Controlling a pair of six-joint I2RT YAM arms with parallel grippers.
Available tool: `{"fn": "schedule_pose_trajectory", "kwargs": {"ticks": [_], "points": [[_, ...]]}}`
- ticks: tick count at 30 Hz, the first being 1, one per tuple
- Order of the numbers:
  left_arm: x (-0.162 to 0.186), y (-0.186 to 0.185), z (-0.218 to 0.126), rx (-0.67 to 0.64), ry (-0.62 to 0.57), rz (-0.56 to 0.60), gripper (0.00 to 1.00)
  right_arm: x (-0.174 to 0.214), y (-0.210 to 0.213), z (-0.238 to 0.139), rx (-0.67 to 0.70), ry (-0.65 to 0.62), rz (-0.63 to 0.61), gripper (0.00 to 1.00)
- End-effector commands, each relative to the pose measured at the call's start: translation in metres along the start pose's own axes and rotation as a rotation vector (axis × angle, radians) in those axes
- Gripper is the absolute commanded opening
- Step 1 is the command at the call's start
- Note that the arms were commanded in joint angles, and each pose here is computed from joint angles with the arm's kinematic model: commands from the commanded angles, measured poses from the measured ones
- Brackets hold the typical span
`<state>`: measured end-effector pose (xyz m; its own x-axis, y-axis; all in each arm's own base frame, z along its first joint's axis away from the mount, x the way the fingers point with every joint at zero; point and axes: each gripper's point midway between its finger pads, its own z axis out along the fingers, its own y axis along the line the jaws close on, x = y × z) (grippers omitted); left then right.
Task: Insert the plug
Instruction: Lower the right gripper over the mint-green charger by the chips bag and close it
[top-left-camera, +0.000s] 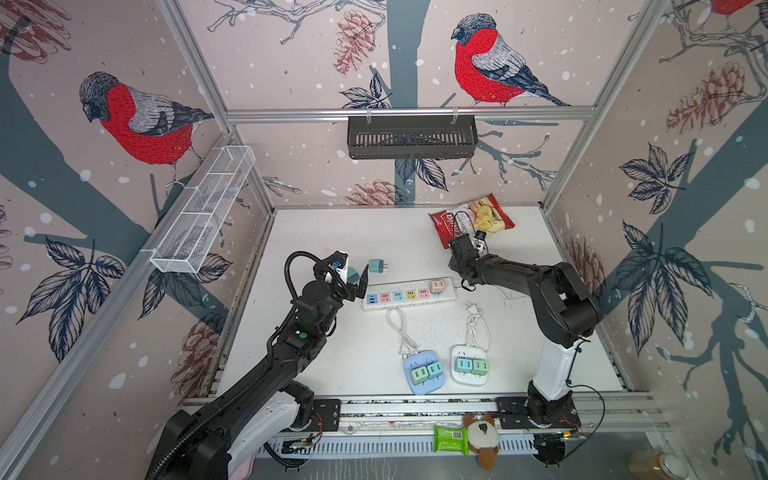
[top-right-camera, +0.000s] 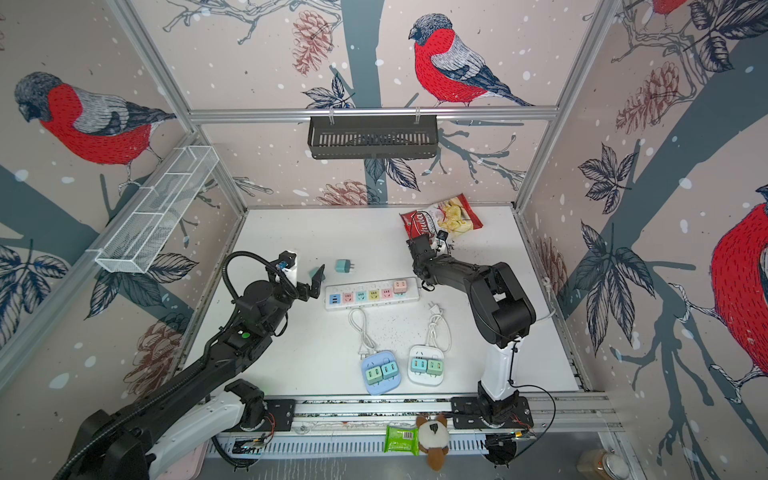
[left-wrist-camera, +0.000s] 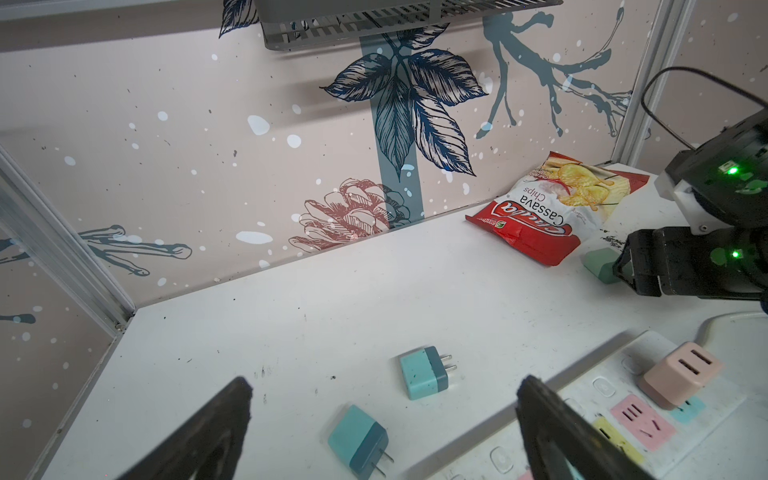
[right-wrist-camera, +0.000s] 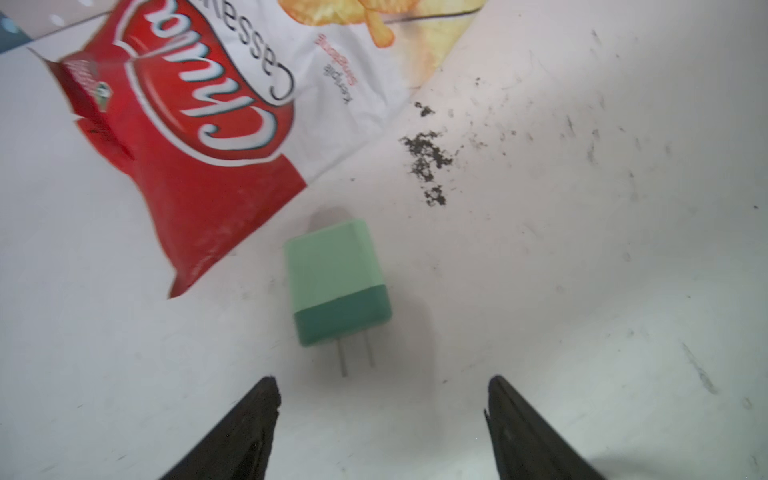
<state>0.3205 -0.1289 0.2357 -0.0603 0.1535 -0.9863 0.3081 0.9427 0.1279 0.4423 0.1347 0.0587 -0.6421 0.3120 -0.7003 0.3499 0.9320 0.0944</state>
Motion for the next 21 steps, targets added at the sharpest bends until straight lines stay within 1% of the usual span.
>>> {"fn": "schedule_pose_trajectory", "kwargs": {"ticks": [1,4,9,21], "points": [[-0.012,0.001,0.0,0.002,-0.044,-0.004,0.99,-0.011,0.018,-0.008,-0.091,-0.017,-0.011,0.81],[-0.012,0.001,0.0,0.001,-0.044,-0.004,0.99,-0.02,0.022,-0.005,-0.111,-0.014,-0.012,0.81],[-0.012,0.001,0.0,0.001,-0.045,-0.004,0.99,-0.029,0.021,0.004,-0.096,-0.007,-0.028,0.81],[-0.012,0.001,0.001,0.003,-0.041,-0.004,0.99,-0.018,0.017,0.036,-0.065,0.061,-0.071,0.81]]}}
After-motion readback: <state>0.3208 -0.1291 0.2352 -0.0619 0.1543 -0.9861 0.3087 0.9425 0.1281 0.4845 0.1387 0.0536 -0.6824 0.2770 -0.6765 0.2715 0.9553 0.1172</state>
